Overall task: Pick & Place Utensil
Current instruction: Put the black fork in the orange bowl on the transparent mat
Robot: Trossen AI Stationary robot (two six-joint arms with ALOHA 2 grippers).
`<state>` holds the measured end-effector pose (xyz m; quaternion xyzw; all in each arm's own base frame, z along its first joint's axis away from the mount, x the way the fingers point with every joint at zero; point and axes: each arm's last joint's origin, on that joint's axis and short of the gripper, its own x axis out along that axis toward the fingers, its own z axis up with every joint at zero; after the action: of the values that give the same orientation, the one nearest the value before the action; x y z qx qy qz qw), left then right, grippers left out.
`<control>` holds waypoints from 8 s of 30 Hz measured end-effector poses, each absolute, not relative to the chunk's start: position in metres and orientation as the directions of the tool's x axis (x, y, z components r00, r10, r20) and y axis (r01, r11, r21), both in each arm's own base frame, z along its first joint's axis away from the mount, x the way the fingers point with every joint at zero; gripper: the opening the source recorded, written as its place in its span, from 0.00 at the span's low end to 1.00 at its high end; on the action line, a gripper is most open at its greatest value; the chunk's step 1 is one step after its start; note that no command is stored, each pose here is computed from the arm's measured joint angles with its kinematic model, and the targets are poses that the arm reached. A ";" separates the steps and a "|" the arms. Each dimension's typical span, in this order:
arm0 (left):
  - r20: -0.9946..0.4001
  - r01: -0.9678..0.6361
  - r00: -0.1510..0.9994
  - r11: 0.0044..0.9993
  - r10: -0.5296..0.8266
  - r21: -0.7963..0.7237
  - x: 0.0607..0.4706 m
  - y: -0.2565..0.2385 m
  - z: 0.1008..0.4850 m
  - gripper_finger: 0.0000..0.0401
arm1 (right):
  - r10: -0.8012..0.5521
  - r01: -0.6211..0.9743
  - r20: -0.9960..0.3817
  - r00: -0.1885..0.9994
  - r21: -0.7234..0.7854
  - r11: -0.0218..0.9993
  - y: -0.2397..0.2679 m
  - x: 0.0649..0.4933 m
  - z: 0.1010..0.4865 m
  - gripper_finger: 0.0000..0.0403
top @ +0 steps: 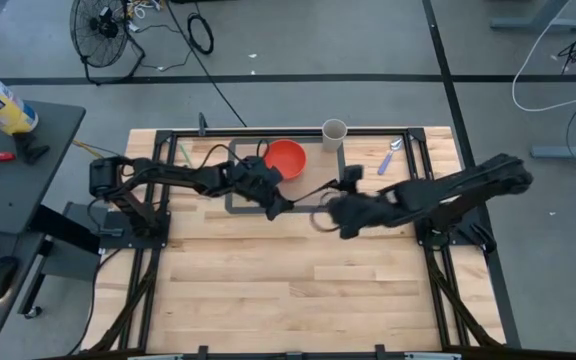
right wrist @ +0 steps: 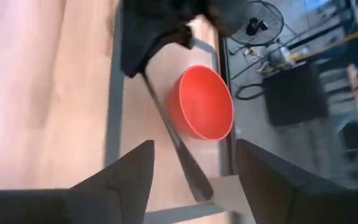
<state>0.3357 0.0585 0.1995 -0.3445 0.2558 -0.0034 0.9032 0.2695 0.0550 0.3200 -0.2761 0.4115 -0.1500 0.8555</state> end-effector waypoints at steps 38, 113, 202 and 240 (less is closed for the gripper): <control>-0.187 -0.055 0.980 0.795 -0.074 -0.604 0.339 0.061 0.239 0.04 | -0.394 0.246 0.207 0.895 0.509 0.825 0.006 0.235 0.235 0.41; -0.411 -0.169 0.911 0.929 0.021 -0.328 0.297 0.106 0.244 0.66 | -0.380 0.331 -0.026 0.925 0.551 0.766 -0.019 0.233 0.235 0.00; -0.590 -0.824 0.208 0.465 0.780 0.324 0.258 0.100 0.166 0.61 | -0.700 0.652 -0.381 0.605 0.742 0.160 -0.104 0.317 0.161 0.01; -0.604 -0.818 0.220 0.482 0.766 0.313 0.258 0.099 0.165 0.61 | -0.656 0.623 -0.383 0.651 0.763 0.173 -0.114 0.320 0.151 0.04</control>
<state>0.2584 0.0993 0.1653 -0.0361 0.3637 0.5077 0.7802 0.3197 -0.1139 0.1512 0.4891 -0.0168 -0.4175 0.7657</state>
